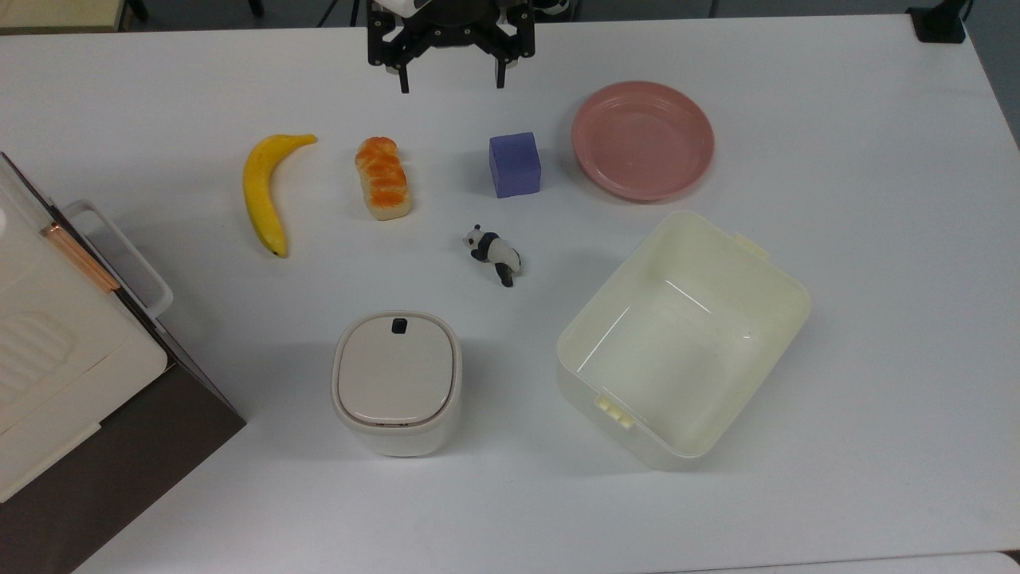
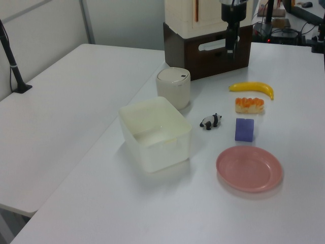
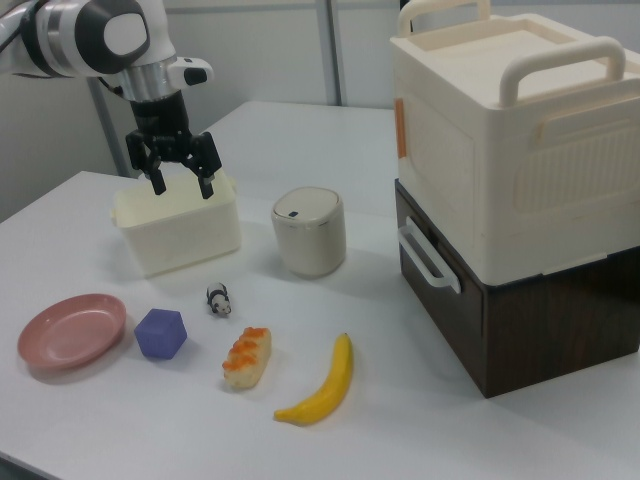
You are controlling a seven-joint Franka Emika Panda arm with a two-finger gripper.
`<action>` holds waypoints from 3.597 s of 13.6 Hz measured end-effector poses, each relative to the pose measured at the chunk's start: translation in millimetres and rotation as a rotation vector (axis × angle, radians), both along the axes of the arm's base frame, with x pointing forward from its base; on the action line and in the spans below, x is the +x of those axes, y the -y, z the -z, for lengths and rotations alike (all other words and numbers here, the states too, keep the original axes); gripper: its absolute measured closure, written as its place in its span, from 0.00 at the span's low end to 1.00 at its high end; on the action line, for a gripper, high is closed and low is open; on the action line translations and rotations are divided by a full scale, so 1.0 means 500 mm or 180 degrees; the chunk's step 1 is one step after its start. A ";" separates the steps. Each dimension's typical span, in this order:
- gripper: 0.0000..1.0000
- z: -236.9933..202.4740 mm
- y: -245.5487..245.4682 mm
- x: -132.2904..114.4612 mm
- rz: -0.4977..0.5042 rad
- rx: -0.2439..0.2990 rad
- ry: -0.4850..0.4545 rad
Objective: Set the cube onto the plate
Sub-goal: 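Move the open gripper over the purple cube and lower it, then close the gripper on the purple cube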
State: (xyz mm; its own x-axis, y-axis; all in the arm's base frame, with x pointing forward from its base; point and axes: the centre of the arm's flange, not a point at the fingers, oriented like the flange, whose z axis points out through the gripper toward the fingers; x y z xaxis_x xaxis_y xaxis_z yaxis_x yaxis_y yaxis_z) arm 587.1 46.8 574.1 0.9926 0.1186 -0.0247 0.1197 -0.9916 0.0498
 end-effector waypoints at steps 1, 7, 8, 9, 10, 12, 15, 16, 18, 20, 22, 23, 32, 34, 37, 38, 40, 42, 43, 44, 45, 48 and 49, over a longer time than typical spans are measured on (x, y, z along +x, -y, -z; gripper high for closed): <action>0.00 0.000 0.000 0.000 0.0000 0.0000 0.0000; 0.00 0.029 -0.002 0.010 -0.0002 -0.0008 -0.0079; 0.00 0.029 -0.002 0.010 -0.0003 -0.0008 -0.0079; 0.00 0.029 -0.003 0.010 -0.0004 -0.0008 -0.0079; 0.00 0.029 -0.003 0.010 -0.0005 -0.0003 -0.0079; 0.00 0.031 -0.007 0.010 -0.0005 0.0026 -0.0087; 0.00 0.060 -0.020 0.006 -0.0027 0.0072 -0.0156; 0.00 0.078 -0.030 0.004 -0.0049 0.0084 -0.0179; 0.00 0.127 -0.058 -0.005 -0.0127 0.0077 -0.0268; 0.00 0.170 -0.078 -0.018 -0.0183 0.0061 -0.0388; 0.00 0.204 -0.094 -0.027 -0.0241 0.0053 -0.0432; 0.00 0.230 -0.109 -0.034 -0.0284 0.0047 -0.0464; 0.00 0.377 -0.144 -0.048 -0.0386 0.0006 -0.0676; 0.00 0.408 -0.148 -0.049 -0.0397 -0.0008 -0.0759; 0.00 0.435 -0.152 -0.052 -0.0407 -0.0020 -0.0839; 0.00 0.445 -0.152 -0.054 -0.0409 -0.0025 -0.0870; 0.02 0.463 -0.152 -0.058 -0.0409 -0.0034 -0.0925; 0.06 0.478 -0.152 -0.060 -0.0409 -0.0039 -0.0956; 0.11 0.484 -0.152 -0.059 -0.0410 -0.0037 -0.0944; 0.12 0.490 -0.152 -0.059 -0.0411 -0.0034 -0.0928; 0.23 0.496 -0.152 -0.059 -0.0412 -0.0032 -0.0914; 0.45 0.490 -0.152 -0.058 -0.0414 -0.0029 -0.0894; 0.45 0.488 -0.153 -0.058 -0.0414 -0.0028 -0.0887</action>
State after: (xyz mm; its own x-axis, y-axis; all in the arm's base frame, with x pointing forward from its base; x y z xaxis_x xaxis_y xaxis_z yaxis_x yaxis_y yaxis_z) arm 558.4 123.1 330.2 0.9239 0.2430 -0.2955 0.2560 -0.9667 0.0056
